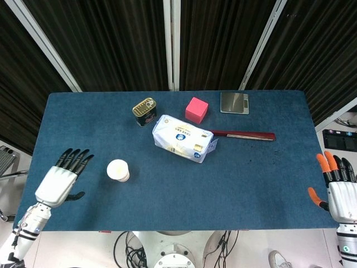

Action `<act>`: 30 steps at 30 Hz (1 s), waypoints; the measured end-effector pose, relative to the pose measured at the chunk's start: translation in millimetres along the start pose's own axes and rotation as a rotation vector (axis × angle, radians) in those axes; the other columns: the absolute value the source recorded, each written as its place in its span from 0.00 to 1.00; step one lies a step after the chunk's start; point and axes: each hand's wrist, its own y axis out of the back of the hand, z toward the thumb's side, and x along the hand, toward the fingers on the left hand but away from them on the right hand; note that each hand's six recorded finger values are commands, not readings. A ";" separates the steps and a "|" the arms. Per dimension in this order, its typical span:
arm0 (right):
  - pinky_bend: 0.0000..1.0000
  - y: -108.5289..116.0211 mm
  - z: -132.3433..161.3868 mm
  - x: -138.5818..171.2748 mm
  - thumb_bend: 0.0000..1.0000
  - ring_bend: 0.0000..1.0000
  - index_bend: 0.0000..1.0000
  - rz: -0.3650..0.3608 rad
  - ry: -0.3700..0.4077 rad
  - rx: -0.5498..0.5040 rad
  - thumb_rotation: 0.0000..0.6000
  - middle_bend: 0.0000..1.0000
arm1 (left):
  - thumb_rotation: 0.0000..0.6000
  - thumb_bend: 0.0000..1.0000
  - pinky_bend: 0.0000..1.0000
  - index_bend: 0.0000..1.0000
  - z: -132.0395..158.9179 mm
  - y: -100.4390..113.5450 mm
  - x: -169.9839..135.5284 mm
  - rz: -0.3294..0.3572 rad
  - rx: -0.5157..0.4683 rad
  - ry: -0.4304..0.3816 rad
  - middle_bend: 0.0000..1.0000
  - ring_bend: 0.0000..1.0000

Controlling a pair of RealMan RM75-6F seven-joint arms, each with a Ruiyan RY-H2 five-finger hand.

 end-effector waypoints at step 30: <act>0.00 -2.7 -14.6 1.3 0.24 0.00 0.00 -0.021 -0.017 -0.008 1.00 0.00 | 1.00 0.20 0.04 0.15 82.7 -28.4 100.0 -0.213 0.322 -0.164 0.14 0.00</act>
